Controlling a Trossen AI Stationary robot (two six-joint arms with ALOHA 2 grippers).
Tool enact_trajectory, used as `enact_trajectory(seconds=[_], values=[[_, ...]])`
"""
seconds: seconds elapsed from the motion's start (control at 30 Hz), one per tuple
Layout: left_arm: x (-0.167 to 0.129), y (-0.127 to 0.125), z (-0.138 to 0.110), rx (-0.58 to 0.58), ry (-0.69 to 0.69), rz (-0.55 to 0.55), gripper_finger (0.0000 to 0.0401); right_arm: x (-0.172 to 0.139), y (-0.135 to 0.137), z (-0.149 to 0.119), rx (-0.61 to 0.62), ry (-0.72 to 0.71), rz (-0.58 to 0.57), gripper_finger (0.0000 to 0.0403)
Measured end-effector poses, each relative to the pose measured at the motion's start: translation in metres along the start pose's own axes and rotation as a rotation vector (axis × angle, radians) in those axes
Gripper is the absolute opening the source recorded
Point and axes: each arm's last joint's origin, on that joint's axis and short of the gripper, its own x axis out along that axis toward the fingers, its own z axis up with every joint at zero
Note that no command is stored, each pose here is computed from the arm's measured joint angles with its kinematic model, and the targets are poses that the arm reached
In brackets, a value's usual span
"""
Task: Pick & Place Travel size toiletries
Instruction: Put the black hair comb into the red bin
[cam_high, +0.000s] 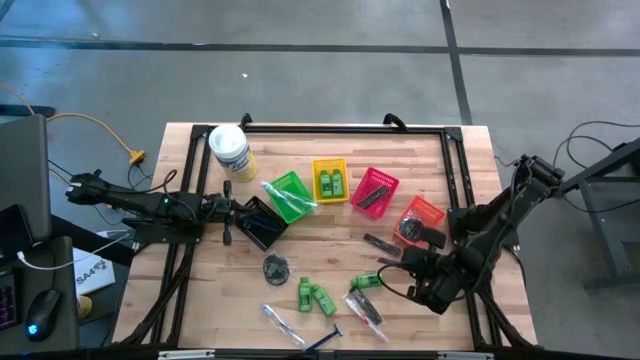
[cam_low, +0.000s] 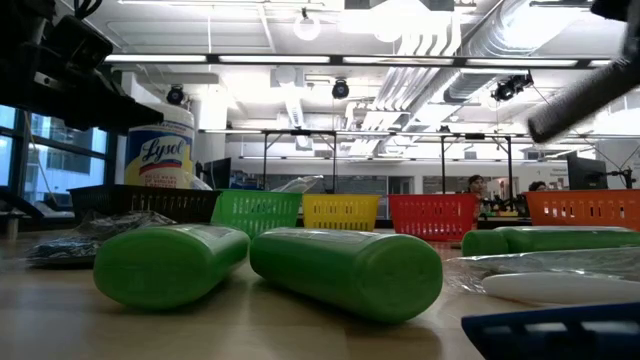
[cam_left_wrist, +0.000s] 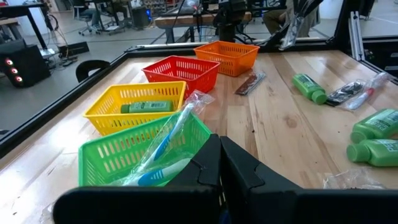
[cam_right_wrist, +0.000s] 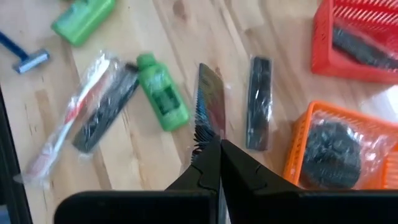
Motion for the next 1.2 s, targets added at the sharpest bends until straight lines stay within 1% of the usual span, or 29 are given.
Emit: enact_trajectory(seconds=[0.17, 0.33, 0.6, 0.87, 1.2], values=[[0.0, 0.0, 0.0, 0.0, 0.0, 0.0, 0.0, 0.001, -0.005, 0.016, -0.004, -0.016, -0.011, 0.0002], [0.0, 0.0, 0.0, 0.0, 0.0, 0.0, 0.0, 0.002, -0.008, 0.025, -0.013, -0.013, -0.015, 0.0002], [0.0, 0.0, 0.0, 0.0, 0.0, 0.0, 0.0, 0.011, -0.023, 0.04, 0.008, -0.03, -0.102, 0.0002], [0.0, 0.0, 0.0, 0.0, 0.0, 0.0, 0.0, 0.01, -0.059, 0.059, 0.115, -0.052, -0.225, 0.0002], [0.0, 0.0, 0.0, 0.0, 0.0, 0.0, 0.0, 0.019, -0.1, 0.085, 0.158, -0.033, -0.323, 0.0002]])
